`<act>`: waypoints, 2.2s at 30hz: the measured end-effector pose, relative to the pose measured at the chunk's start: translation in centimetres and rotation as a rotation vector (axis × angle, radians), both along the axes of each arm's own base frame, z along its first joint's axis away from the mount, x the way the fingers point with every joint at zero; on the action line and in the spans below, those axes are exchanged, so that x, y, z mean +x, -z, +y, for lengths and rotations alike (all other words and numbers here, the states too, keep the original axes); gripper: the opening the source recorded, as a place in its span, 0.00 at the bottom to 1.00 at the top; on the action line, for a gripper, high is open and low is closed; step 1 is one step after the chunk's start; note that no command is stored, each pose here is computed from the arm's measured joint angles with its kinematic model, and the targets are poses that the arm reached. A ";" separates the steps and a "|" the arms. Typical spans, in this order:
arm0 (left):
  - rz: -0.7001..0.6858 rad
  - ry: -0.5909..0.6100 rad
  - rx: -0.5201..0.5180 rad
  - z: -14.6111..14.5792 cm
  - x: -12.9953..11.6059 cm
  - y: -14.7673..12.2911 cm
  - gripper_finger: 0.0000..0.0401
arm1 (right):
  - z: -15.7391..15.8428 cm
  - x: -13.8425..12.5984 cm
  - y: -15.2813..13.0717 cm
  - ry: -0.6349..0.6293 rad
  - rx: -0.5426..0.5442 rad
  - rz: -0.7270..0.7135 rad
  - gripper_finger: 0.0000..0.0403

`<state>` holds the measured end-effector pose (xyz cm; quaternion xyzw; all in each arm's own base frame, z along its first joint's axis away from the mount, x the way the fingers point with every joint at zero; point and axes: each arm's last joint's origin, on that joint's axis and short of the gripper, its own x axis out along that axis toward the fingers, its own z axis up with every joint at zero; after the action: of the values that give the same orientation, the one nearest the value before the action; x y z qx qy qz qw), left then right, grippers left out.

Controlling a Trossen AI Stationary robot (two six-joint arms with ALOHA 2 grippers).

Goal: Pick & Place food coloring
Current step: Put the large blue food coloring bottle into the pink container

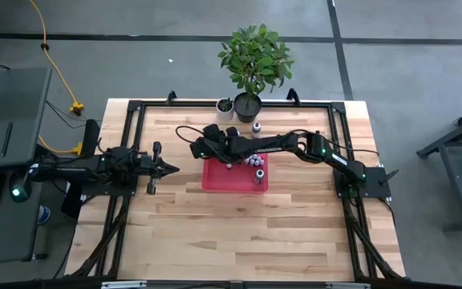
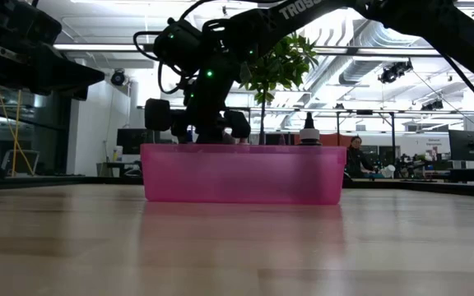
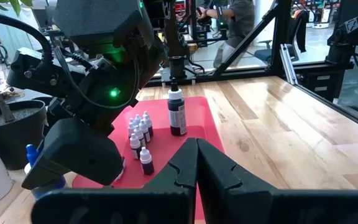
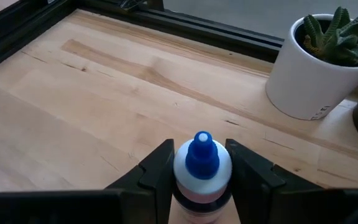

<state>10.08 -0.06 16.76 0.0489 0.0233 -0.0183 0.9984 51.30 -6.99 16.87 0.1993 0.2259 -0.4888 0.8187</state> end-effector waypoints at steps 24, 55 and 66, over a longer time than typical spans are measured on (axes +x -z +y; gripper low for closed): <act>0.000 0.000 0.000 0.0 0.0 0.0 0.00 | -0.1 -0.8 -3.3 0.029 -0.043 -0.033 0.30; 0.000 0.000 0.000 0.0 0.0 0.0 0.00 | 8.5 -3.4 -11.9 -0.265 -0.004 -0.104 0.30; 0.000 0.000 0.000 0.0 0.0 0.0 0.00 | 10.0 -4.8 -10.6 -0.223 0.087 0.015 0.30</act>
<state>10.08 -0.06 16.77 0.0490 0.0232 -0.0185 0.9984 46.52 2.96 27.45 0.2048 0.2739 -0.3858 0.8568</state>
